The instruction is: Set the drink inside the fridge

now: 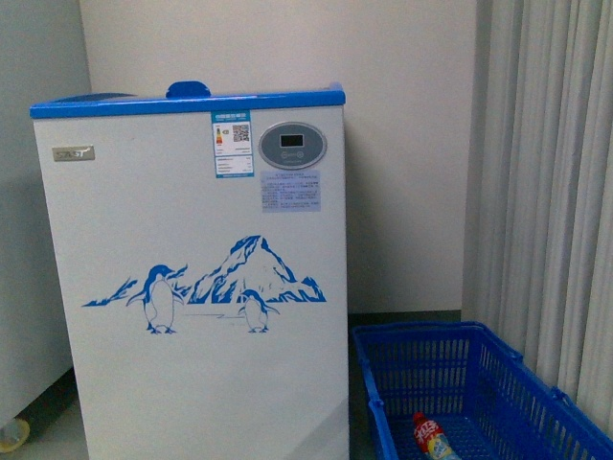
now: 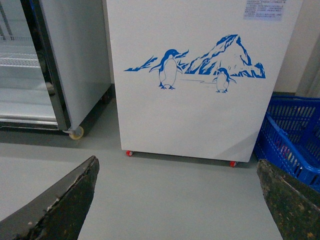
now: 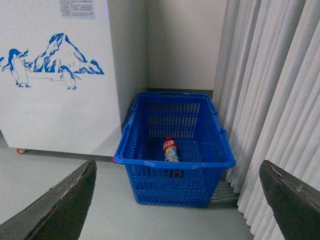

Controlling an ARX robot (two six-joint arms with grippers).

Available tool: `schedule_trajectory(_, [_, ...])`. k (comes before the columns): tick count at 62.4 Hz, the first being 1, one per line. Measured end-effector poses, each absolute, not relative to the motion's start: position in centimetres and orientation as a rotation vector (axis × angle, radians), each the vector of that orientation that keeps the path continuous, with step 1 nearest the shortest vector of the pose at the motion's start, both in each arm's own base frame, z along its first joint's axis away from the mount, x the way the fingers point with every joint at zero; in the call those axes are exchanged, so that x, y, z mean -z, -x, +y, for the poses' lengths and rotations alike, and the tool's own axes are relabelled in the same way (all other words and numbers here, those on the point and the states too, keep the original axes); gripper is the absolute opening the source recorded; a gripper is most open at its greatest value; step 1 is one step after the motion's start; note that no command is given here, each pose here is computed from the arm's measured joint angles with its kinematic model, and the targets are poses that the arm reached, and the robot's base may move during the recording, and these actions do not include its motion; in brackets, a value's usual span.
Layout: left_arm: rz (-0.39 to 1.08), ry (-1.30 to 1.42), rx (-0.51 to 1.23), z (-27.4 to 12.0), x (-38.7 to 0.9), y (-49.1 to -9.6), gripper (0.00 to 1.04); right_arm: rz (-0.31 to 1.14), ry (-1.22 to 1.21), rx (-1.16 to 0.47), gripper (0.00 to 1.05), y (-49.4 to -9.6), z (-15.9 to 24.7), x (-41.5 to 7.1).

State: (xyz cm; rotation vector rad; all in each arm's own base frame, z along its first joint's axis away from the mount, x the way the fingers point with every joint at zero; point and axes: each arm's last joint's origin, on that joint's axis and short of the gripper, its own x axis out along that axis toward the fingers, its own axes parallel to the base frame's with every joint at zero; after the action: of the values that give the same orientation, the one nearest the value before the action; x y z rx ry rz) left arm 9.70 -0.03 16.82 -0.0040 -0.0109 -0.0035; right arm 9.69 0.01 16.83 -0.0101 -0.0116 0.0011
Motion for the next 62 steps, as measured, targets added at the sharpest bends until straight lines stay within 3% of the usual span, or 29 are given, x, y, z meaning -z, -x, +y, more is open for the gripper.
schedule_trajectory(62, [-0.011, 0.004, 0.003, -0.03, -16.82, -9.70, 0.97, -0.011, 0.010, -0.001, 0.97, -9.69, 0.01, -16.83])
